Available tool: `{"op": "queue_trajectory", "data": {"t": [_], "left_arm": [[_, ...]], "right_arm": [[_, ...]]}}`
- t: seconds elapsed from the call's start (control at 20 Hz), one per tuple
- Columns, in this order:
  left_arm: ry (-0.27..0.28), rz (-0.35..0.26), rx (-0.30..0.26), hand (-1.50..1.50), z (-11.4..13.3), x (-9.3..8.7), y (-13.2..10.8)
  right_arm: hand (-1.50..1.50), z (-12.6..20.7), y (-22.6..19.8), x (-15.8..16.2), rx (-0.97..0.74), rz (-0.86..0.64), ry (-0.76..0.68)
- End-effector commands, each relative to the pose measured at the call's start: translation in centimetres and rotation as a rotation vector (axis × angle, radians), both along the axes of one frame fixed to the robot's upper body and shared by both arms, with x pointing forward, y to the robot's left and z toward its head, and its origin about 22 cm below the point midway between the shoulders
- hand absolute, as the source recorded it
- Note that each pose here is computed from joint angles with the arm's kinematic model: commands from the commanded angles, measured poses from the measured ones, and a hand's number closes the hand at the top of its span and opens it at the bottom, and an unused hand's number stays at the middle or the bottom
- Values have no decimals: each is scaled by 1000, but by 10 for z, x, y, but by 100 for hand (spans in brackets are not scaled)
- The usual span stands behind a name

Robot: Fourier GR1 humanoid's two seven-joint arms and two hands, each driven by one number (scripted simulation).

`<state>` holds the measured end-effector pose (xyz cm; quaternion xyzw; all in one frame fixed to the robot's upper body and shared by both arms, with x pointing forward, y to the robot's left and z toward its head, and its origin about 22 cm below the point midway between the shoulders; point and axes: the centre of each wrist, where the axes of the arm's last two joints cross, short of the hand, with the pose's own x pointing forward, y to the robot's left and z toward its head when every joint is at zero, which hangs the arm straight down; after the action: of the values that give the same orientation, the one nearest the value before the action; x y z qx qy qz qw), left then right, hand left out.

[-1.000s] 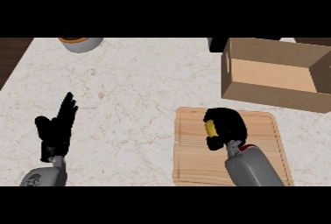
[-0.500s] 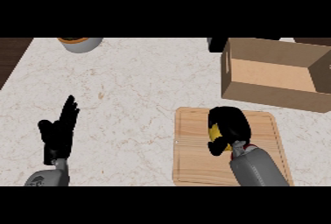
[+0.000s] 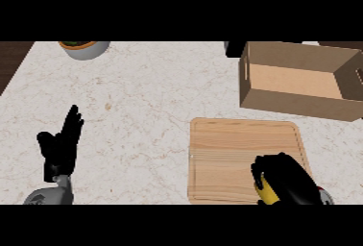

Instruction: Pick the lemon from the cutting board and place it in the cardboard box

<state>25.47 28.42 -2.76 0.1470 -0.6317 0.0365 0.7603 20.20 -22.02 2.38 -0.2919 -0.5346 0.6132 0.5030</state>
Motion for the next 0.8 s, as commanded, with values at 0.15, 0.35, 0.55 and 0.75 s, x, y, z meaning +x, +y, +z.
{"op": "queue_trajectory", "data": {"t": [0.15, 0.35, 0.55, 0.75], "left_arm": [[3, -2, 11, 0, -15, -4, 0], [8, 9, 1, 0, -2, -2, -6], [-14, -17, 2, 0, -2, -3, 5], [-17, -6, -3, 0, 15, 8, -7]], "right_arm": [[150, 91, -21, -42, 77, 100, -147], [150, 138, -30, -63, 194, 53, -255], [150, 166, -44, -73, 224, -7, -318], [150, 179, -71, -41, 233, -72, -366]]}}
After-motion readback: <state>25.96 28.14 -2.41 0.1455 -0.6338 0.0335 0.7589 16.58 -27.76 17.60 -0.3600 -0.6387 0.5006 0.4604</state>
